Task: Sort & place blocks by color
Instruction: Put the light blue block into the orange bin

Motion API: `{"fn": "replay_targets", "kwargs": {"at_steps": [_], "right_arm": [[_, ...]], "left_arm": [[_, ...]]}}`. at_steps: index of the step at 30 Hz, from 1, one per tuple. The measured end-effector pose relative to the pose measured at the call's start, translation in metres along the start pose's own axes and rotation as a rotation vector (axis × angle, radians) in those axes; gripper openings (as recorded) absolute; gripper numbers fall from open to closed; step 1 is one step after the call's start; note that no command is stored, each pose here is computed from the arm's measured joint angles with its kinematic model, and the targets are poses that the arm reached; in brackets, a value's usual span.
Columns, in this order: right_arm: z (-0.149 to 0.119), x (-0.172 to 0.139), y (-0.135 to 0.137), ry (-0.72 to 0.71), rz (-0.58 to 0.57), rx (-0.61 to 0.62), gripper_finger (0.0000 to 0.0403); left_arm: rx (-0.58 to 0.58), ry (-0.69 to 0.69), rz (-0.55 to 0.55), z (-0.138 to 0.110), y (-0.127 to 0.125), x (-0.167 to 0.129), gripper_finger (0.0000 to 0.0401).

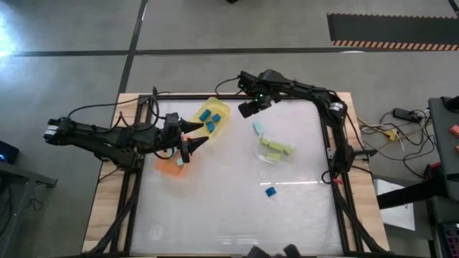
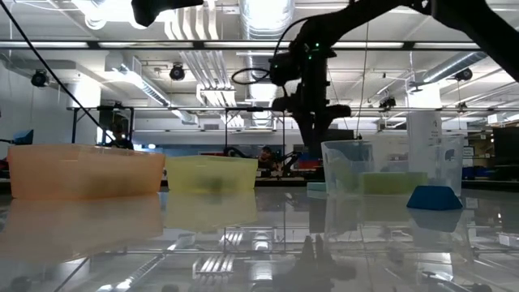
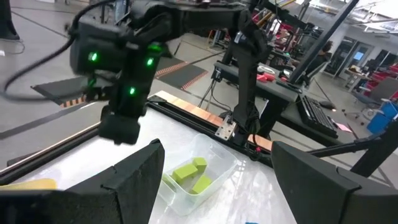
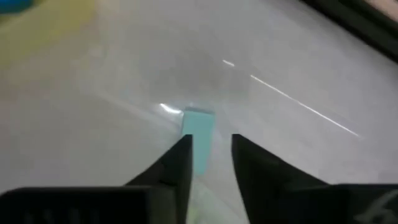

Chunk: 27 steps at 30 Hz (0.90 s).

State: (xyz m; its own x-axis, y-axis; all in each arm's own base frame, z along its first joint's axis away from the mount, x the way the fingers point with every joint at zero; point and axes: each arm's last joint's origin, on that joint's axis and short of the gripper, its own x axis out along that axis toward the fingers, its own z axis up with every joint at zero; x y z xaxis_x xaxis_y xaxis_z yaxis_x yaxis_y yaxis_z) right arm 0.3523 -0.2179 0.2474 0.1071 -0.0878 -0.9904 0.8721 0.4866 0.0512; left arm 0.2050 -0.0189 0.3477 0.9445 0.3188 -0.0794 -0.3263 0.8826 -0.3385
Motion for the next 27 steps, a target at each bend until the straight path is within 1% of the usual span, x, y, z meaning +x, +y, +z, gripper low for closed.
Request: {"fn": "replay_targets", "kwargs": {"at_steps": [7,13,16,19,23,27], "right_arm": [[0.001,0.039,0.001,0.085,-0.047,-0.003,0.0206],[0.001,0.062,0.002,0.13,-0.062,-0.041,0.026],[0.002,0.069,0.003,0.141,-0.053,-0.043,0.0274],[0.002,0.075,0.004,0.157,-0.053,-0.043,0.0277],[0.001,0.082,0.006,0.185,-0.036,-0.052,0.0276],[0.0,0.088,0.008,0.201,-0.035,-0.059,0.0267]], "left_arm": [[0.001,-0.006,0.016,0.0,0.0,0.0,0.0279],[0.001,-0.015,0.036,0.0,0.001,0.0,0.0279],[0.001,-0.019,0.046,0.001,0.001,0.0,0.0279],[0.001,-0.02,0.049,0.001,0.001,0.0,0.0279],[0.001,-0.02,0.049,0.001,0.001,0.0,0.0279],[0.001,-0.021,0.052,0.001,0.002,0.0,0.0279]]}}
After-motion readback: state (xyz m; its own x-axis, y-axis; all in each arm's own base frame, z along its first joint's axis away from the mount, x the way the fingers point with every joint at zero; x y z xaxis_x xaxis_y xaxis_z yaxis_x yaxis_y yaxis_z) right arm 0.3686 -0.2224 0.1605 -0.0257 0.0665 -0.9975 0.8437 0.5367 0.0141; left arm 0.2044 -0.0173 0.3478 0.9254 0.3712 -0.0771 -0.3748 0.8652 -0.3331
